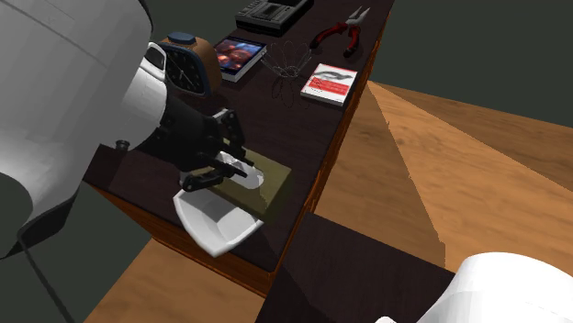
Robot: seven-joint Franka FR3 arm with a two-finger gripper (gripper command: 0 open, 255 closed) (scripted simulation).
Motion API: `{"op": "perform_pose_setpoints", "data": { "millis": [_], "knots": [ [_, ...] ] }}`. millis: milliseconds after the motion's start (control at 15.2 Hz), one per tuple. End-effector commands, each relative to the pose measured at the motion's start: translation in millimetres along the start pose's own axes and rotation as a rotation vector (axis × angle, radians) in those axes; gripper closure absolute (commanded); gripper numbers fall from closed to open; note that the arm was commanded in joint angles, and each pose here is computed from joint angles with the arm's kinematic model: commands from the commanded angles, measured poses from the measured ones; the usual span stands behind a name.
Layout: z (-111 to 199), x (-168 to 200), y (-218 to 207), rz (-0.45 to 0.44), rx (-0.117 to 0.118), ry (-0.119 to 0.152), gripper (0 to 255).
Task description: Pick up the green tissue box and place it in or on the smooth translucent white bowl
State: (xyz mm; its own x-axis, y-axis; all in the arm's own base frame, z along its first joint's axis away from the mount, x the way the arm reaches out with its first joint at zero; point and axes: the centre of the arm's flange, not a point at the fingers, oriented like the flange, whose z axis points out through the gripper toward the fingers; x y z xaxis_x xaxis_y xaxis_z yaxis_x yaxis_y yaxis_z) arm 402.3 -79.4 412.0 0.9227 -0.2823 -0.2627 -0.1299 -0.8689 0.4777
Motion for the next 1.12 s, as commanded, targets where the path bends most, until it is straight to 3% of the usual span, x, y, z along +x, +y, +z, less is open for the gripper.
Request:
{"op": "perform_pose_setpoints", "data": {
  "millis": [0, 66, 396, 660, 1056],
  "knots": [
    [5.2, 0.0, -2.8, -0.005, 0.002, -0.012, 255],
    [5.0, 0.3, -2.1, -0.005, 0.002, -0.012, 0],
    [5.2, 0.0, -2.8, -0.005, 0.002, -0.012, 0],
    [-44.8, 0.7, -2.7, -0.005, 0.002, -0.012, 0],
    [-44.8, 0.7, -2.7, -0.005, 0.002, -0.012, 0]
  ]
}}
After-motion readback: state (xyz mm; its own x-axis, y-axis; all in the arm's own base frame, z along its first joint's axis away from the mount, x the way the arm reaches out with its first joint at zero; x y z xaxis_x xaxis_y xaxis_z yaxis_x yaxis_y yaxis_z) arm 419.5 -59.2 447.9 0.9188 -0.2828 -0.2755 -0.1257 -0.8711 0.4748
